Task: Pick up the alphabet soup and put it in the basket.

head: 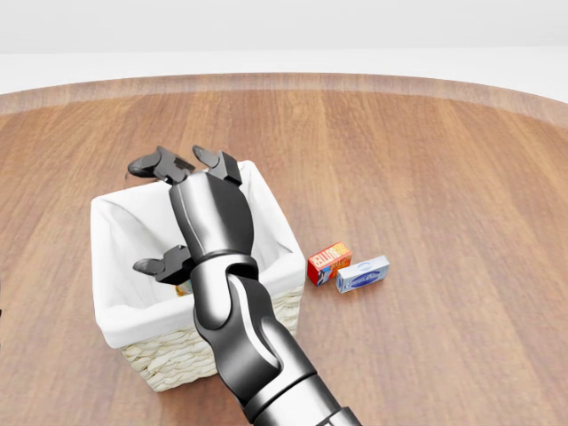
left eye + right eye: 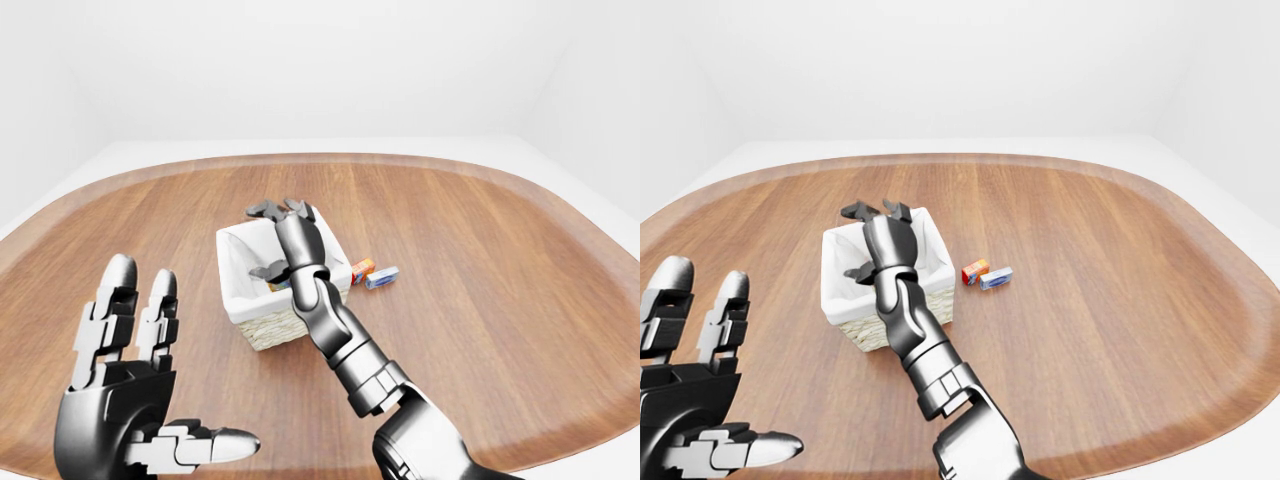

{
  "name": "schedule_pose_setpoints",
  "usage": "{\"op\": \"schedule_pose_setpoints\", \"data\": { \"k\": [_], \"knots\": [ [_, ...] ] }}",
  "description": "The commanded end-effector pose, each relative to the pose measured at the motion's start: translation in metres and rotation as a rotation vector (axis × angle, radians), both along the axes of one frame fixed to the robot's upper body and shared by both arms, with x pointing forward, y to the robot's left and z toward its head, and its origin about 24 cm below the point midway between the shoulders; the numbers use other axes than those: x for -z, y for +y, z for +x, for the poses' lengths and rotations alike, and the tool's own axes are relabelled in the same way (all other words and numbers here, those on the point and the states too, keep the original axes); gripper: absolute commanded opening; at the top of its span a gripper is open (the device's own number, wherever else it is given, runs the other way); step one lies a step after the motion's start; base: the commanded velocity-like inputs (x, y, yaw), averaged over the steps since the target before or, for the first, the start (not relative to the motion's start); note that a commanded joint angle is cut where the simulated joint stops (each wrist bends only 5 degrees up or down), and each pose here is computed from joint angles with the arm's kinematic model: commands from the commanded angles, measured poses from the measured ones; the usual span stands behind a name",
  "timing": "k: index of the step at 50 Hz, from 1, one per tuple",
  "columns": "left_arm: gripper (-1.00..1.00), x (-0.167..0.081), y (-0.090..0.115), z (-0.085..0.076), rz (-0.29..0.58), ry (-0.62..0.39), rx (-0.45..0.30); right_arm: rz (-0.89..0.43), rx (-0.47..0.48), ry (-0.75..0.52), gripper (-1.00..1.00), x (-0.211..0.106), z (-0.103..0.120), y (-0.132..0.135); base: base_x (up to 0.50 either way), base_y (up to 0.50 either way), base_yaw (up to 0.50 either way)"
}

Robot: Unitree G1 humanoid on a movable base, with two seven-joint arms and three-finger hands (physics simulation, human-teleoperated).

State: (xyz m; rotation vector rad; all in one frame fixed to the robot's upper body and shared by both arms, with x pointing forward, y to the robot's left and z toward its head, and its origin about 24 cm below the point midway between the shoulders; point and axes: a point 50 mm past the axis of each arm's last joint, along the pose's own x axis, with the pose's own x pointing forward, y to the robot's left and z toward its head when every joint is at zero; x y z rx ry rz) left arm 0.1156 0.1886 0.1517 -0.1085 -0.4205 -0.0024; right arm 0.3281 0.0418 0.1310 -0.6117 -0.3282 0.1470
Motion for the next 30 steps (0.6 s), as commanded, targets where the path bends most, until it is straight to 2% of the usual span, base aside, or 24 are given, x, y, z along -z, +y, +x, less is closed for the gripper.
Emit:
{"op": "schedule_pose_setpoints", "data": {
  "k": [1,30],
  "knots": [
    [1.00,-0.0004,0.0004,-0.0006,-0.002,-0.002,0.000,-0.011,0.004,-0.008,1.00,0.0010,-0.0007,0.0005,0.00,0.00,0.00],
    [1.00,-0.0004,0.0005,-0.0009,-0.002,-0.003,-0.001,-0.024,-0.005,-0.008,1.00,0.0032,-0.0035,0.0005,0.00,0.00,0.00]
  ]
}}
